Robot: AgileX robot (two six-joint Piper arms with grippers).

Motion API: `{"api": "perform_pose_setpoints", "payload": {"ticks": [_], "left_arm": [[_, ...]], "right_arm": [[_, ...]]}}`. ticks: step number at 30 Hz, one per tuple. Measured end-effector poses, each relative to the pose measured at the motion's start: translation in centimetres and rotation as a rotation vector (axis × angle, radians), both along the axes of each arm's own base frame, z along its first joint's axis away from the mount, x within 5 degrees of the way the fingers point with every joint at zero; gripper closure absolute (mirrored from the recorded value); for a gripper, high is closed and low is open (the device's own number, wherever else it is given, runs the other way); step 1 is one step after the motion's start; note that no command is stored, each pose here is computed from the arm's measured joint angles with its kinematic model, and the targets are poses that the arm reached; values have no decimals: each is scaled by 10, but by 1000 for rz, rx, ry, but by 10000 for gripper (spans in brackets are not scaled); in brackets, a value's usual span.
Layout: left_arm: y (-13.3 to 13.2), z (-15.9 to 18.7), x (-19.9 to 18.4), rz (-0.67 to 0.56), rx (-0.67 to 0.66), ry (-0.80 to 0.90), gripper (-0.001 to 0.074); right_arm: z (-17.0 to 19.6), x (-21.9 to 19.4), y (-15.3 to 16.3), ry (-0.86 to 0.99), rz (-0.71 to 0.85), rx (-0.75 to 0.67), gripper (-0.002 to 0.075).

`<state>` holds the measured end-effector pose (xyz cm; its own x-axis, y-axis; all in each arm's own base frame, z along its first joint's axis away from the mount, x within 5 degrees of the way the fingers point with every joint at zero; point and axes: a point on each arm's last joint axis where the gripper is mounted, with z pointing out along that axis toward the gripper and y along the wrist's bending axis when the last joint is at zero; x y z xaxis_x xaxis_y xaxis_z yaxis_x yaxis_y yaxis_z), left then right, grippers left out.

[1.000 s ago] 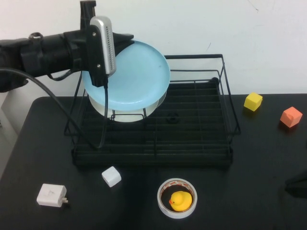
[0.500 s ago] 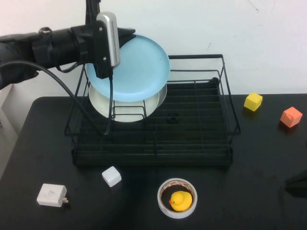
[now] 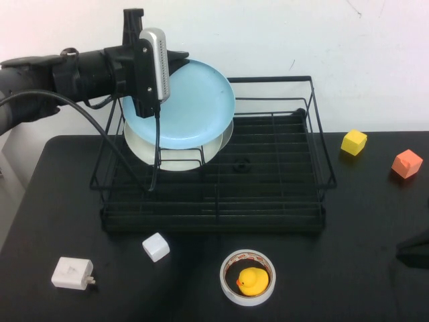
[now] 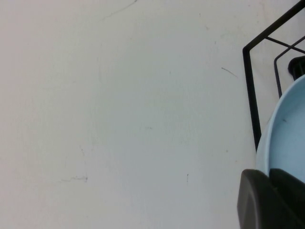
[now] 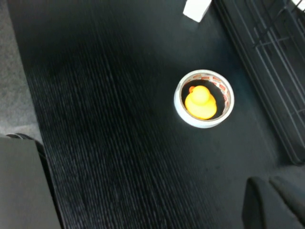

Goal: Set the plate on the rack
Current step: Place the plate on the rack

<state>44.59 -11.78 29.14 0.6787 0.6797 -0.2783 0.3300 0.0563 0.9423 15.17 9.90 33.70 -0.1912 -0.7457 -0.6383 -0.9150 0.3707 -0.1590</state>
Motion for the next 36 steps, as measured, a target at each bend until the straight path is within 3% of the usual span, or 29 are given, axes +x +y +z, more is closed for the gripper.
{"api": "perform_pose_setpoints", "payload": {"ticks": [22,28,36], "left_arm": [[4,-5,7,28,8,4,735],[5,12,2,32,4,-32,735],[8,62,-21,32,-11,-143,735]], "right_arm": [[2,3,0,-44,-6,8,728],[2,5,0,-65,-11,12,728],[6,10,1,-125,-44,36,728]]}}
